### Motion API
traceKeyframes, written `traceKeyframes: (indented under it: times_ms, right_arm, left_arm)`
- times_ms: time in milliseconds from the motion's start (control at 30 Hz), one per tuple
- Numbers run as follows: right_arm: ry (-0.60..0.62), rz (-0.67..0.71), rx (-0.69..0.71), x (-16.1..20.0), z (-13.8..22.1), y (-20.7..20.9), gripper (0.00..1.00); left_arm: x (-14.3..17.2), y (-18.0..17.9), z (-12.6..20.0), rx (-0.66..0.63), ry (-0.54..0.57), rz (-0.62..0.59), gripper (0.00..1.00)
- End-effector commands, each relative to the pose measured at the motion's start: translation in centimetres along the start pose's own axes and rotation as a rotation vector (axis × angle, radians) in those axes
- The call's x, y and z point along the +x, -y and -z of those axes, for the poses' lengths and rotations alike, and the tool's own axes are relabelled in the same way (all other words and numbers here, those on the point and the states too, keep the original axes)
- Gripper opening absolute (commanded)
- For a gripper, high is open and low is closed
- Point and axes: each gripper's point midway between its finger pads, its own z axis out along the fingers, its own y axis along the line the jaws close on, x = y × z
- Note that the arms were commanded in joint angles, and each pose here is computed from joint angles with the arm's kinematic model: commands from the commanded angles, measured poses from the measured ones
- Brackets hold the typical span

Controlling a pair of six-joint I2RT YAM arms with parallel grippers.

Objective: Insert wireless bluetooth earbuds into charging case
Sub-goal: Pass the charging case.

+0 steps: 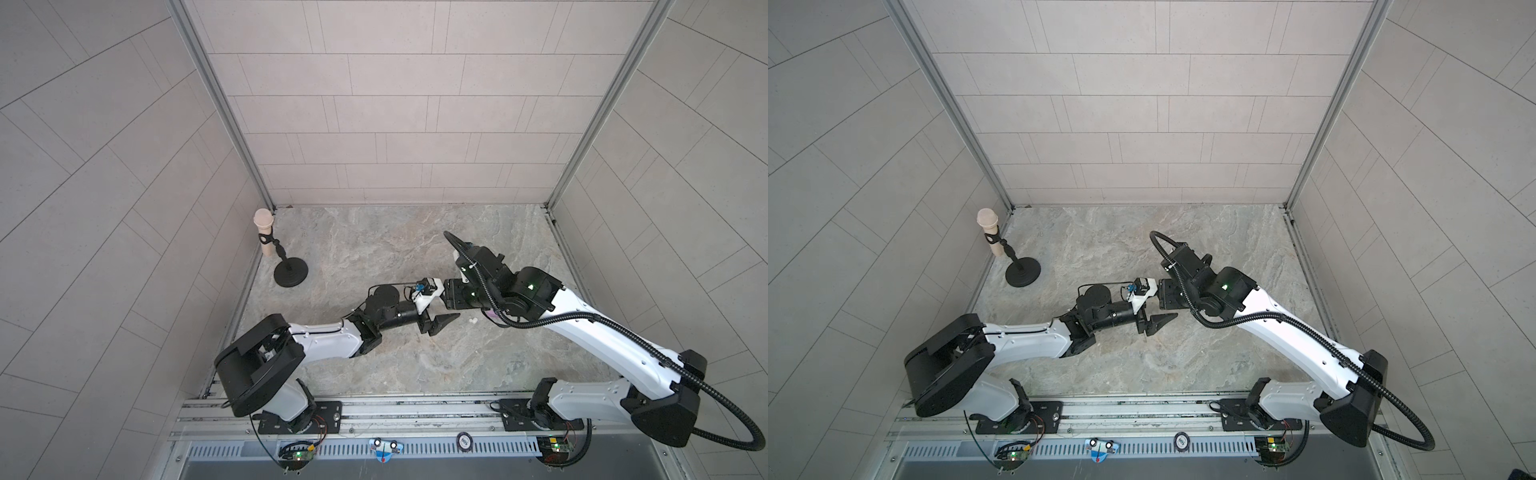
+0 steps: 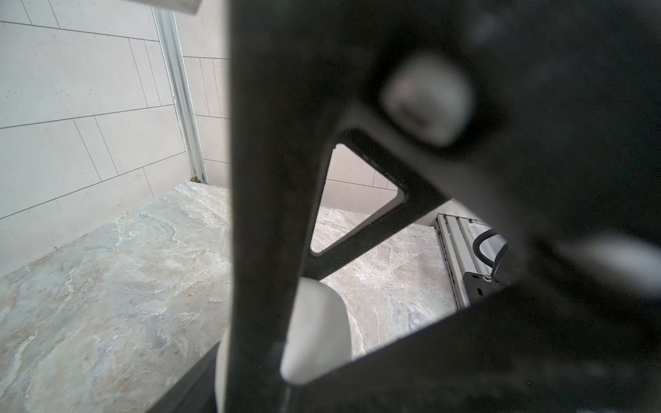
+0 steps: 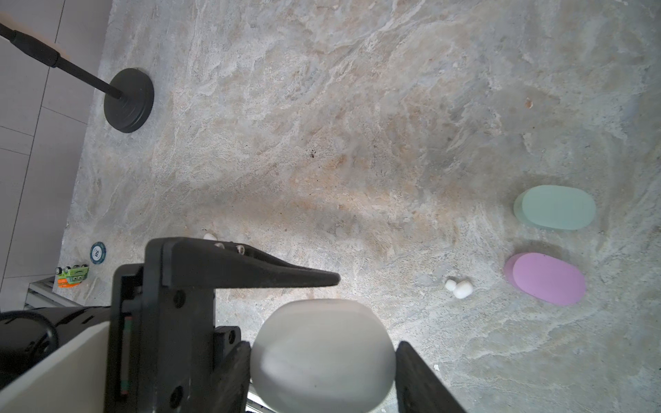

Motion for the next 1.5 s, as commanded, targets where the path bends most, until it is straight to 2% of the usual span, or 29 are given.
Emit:
traceKeyframes:
  times_ms: [0,267,1067,1133,1333,1467]
  right_arm:
    - [0.037,-0.028,-0.031,-0.8,1.2,-0.7,0.56]
    - [0.044,-0.033,-0.048,-1.0,1.4,-1.2,0.56]
    - [0.046,-0.038,-0.081,-1.1,1.5,-2.4,0.57]
    - [0.043,-0.041,-0.084,-1.0,1.4,-2.4,0.59]
    - [0.06,-0.055,-0.091,-1.2,2.0,-2.3,0.77]
    - [0.107,-0.063,-0.105,-1.8,3.4,-2.0,0.83]
  left_arm:
    - [-1.0,0.1,-0.4,0.011,0.024,-0.021,0.77]
    - [-1.0,-0.2,-0.5,-0.001,0.02,-0.022,0.63]
    - [-1.4,-0.3,-0.6,-0.005,0.029,-0.02,0.41]
    - [-1.5,-0.3,-0.5,-0.006,0.031,-0.02,0.39]
    - [-1.5,0.0,-0.3,0.002,0.029,-0.018,0.34]
    - [-0.8,0.3,0.3,0.006,0.012,-0.003,0.31]
